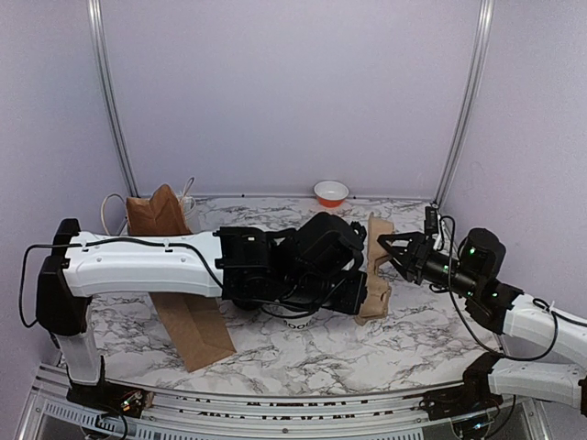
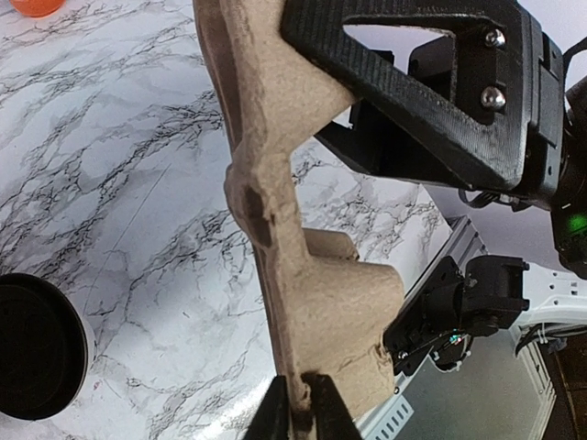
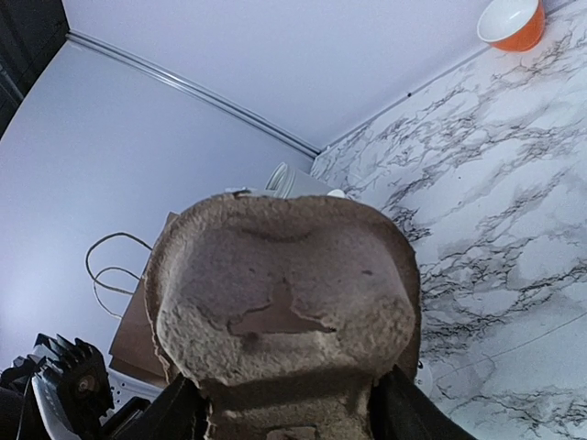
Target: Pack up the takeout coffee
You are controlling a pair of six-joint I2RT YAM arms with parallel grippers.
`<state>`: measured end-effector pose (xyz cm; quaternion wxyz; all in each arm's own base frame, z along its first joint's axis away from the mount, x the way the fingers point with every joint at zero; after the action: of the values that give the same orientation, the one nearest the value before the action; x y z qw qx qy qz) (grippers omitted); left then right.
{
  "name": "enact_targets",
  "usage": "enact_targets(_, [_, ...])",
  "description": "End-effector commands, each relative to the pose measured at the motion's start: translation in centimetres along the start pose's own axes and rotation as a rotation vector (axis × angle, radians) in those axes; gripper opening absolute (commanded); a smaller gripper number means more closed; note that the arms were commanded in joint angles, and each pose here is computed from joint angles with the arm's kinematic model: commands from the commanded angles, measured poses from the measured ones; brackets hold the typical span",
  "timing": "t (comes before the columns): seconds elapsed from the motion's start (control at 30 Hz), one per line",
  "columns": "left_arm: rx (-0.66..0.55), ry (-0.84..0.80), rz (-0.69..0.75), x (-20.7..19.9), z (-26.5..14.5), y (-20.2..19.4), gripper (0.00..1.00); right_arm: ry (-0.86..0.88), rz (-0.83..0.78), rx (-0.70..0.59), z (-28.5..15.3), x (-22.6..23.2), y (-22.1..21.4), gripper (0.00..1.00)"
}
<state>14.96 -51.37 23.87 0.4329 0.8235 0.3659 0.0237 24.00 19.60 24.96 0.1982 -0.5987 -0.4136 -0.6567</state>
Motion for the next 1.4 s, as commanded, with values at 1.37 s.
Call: enact_targets(1.37, [0.311,0.421,0.774,-0.4,6.9,-8.3,0.26,-0.693,-0.344,-0.234,-6.5,-0.2,6.8,1.00])
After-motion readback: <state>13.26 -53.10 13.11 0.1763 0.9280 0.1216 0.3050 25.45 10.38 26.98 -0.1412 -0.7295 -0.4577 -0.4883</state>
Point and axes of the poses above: each gripper's point midway between its finger pads, its own z axis out along the fingers, its own x axis along the line the jaws close on, y = z × x, the point moved 2 cm from there along -z, back along the fingers, and after that the axes turned 13 degrees about z, right-handed, at the moved point
